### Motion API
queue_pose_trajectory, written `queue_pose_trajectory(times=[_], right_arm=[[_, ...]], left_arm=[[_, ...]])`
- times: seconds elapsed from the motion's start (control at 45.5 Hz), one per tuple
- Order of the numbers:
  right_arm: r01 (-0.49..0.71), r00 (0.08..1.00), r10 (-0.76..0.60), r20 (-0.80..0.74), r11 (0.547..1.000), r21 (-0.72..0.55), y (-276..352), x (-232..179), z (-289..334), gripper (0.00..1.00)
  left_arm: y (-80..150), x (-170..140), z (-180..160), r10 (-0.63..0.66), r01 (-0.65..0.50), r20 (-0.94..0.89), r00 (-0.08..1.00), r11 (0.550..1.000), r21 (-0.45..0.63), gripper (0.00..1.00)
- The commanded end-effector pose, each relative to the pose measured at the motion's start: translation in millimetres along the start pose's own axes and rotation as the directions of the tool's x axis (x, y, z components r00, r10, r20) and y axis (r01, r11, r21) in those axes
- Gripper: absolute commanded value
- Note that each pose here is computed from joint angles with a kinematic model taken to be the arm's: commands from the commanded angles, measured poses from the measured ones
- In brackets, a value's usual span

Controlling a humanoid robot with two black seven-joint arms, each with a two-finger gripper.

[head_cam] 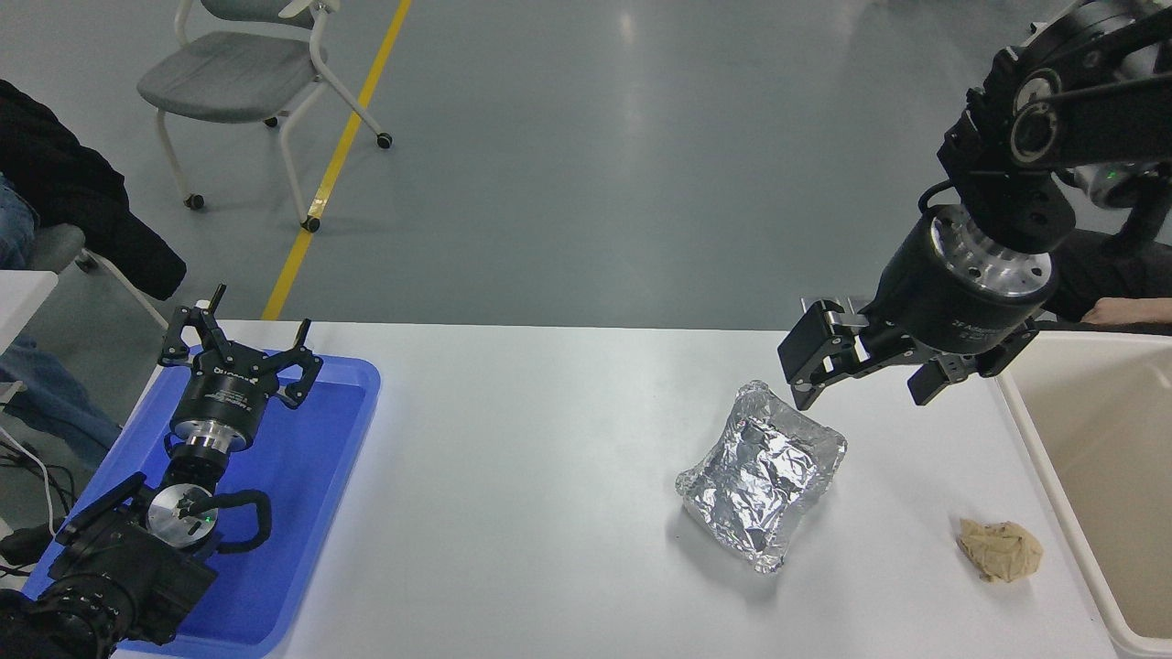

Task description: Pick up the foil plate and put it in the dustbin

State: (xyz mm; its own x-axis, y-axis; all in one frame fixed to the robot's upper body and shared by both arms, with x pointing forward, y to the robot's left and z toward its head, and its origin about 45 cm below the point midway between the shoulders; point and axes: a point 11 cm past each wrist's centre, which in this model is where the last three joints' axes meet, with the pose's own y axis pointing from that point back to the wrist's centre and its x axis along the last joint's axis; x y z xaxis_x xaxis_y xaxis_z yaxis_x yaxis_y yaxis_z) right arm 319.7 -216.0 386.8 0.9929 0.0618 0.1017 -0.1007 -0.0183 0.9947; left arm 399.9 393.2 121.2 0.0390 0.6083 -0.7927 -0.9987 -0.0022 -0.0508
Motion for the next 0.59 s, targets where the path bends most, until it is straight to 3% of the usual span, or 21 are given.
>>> queue_pose_trajectory(times=[0.0,0.571], right_arm=[[0.005,1.000,-0.005,0.010,1.000,-0.018,-3,0,9,1.00],[-0.005,1.000,0.005,-0.011,0.999,-0.040,-25,23,3,1.00]], left_arm=[[0,-1,-3,-0.002,0.002,-0.005,1.000,1.000,0.002,1.00],[0,-1,-4,-0.001,0.001,-0.007,1.000,1.000,0.003,1.00]])
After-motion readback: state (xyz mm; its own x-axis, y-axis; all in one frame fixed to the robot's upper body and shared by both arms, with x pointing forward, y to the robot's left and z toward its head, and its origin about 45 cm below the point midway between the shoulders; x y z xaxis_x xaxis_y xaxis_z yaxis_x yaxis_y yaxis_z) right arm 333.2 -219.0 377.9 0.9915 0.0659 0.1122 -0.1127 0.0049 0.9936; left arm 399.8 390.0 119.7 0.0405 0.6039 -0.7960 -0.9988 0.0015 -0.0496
